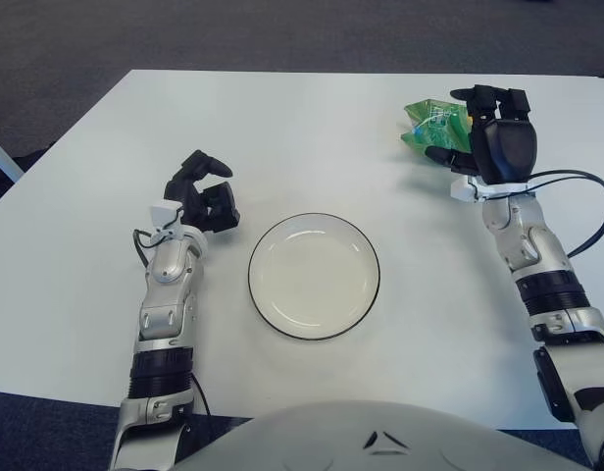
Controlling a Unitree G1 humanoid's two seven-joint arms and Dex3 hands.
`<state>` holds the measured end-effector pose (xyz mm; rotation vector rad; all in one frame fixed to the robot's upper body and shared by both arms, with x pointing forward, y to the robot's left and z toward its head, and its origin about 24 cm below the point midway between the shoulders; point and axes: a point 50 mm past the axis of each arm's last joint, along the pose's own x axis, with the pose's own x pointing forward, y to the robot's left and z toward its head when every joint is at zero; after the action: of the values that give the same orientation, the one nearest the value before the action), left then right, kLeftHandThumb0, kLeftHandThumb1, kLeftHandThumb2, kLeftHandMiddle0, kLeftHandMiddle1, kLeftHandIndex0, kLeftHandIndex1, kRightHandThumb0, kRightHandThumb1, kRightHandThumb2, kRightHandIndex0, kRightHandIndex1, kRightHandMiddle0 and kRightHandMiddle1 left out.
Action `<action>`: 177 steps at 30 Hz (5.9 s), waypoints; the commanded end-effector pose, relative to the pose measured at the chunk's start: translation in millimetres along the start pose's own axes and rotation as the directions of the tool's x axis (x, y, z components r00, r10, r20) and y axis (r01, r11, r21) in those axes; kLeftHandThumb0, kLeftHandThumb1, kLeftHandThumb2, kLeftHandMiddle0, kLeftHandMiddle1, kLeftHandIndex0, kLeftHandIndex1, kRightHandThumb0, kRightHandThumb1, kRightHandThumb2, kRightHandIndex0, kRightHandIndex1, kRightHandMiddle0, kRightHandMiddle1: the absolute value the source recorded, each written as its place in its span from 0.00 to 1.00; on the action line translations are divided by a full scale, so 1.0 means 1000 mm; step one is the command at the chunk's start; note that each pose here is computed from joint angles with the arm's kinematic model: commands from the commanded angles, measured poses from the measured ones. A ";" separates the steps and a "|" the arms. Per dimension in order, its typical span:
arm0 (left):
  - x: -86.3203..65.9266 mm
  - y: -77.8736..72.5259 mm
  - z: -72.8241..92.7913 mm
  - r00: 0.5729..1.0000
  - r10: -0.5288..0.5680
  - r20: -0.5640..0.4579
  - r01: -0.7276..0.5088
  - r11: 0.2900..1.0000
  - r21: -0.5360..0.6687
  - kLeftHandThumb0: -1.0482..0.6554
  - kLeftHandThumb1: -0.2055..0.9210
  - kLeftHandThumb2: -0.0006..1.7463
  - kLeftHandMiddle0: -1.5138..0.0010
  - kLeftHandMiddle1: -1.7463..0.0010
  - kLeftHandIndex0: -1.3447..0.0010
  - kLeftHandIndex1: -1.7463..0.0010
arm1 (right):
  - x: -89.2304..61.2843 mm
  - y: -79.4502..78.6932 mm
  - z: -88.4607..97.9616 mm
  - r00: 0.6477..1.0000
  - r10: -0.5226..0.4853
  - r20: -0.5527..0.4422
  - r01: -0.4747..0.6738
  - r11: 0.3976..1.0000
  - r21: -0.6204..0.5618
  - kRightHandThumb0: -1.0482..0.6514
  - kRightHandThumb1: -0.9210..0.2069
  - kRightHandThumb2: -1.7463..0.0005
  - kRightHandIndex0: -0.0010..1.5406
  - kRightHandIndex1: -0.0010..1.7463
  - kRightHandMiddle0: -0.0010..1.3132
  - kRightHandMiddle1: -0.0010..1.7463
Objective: Put the snack into the plate.
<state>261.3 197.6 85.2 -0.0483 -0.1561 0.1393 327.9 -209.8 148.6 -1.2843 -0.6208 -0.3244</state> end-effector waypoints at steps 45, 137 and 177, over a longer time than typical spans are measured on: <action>-0.014 0.012 -0.019 0.997 0.031 -0.069 -0.031 0.999 -0.006 0.32 0.42 0.79 0.15 0.00 0.52 0.00 | 0.045 0.029 -0.034 0.890 0.443 -0.106 -0.428 0.893 0.142 0.00 0.00 0.43 0.00 0.00 0.00 0.21; -0.018 0.015 -0.017 0.994 0.103 -0.035 -0.104 0.994 -0.026 0.32 0.42 0.78 0.16 0.00 0.52 0.00 | 0.021 0.058 -0.007 0.969 0.143 -0.200 -0.067 0.937 0.342 0.62 0.82 0.07 0.58 0.90 0.49 1.00; -0.011 0.005 -0.021 0.997 0.070 -0.034 -0.069 0.998 0.009 0.32 0.42 0.79 0.14 0.00 0.52 0.00 | 0.017 -0.036 0.071 0.994 0.012 0.105 -0.086 0.674 0.733 0.62 0.85 0.02 0.59 0.96 0.49 1.00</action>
<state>261.7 202.5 85.9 -0.0379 -0.2013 0.1907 311.9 -151.8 196.7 -0.5530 -0.6615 0.0215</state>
